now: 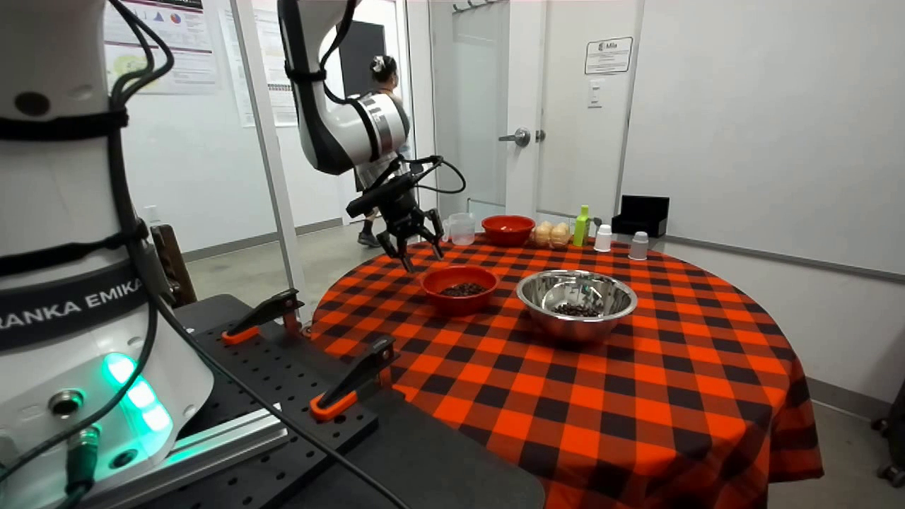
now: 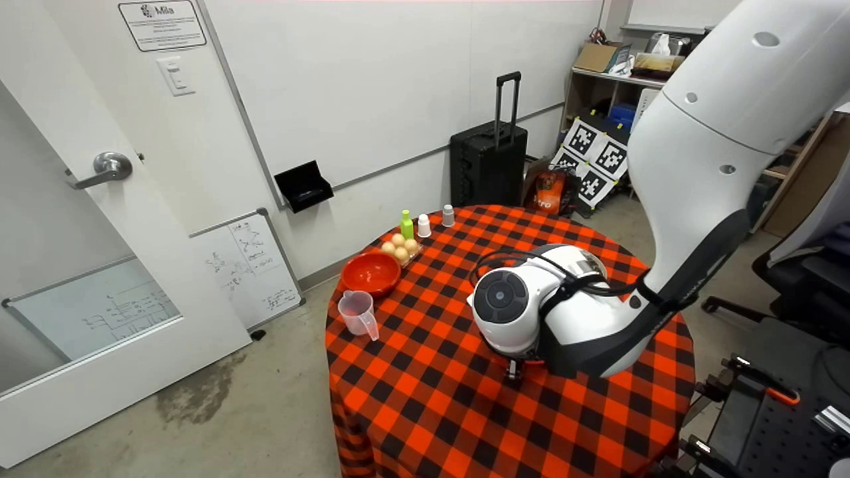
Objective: Pour the beans in the red bowl into the metal bowl
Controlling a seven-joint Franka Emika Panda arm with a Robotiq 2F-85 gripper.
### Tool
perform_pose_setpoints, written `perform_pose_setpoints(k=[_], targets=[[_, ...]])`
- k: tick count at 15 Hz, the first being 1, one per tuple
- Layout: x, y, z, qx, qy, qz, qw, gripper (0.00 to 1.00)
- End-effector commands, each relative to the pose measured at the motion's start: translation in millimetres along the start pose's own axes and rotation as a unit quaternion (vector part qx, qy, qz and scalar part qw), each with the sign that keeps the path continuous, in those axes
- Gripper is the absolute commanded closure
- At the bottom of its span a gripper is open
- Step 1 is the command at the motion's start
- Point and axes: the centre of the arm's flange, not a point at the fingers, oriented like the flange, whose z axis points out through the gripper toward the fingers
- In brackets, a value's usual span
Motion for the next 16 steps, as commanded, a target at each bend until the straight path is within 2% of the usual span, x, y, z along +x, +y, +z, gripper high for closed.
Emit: perform_pose_setpoints(k=[1, 4, 6, 8, 12, 16], targets=[[-18.3, 35.3, -43.8, 0.018, 0.005, 0.052, 0.9985, 0.01], [-32.7, 65.7, -80.1, 0.046, 0.006, 0.109, 0.9929, 0.00], [-48.9, 87.8, -108.5, 0.077, 0.018, 0.124, 0.9892, 0.00], [-69.0, 110.6, -131.9, 0.091, 0.035, 0.128, 0.9869, 0.00], [-121.0, 156.2, -168.6, 0.104, 0.051, 0.102, 0.9880, 0.00], [-172.1, 182.1, -197.0, 0.119, 0.062, 0.035, 0.9904, 0.00]])
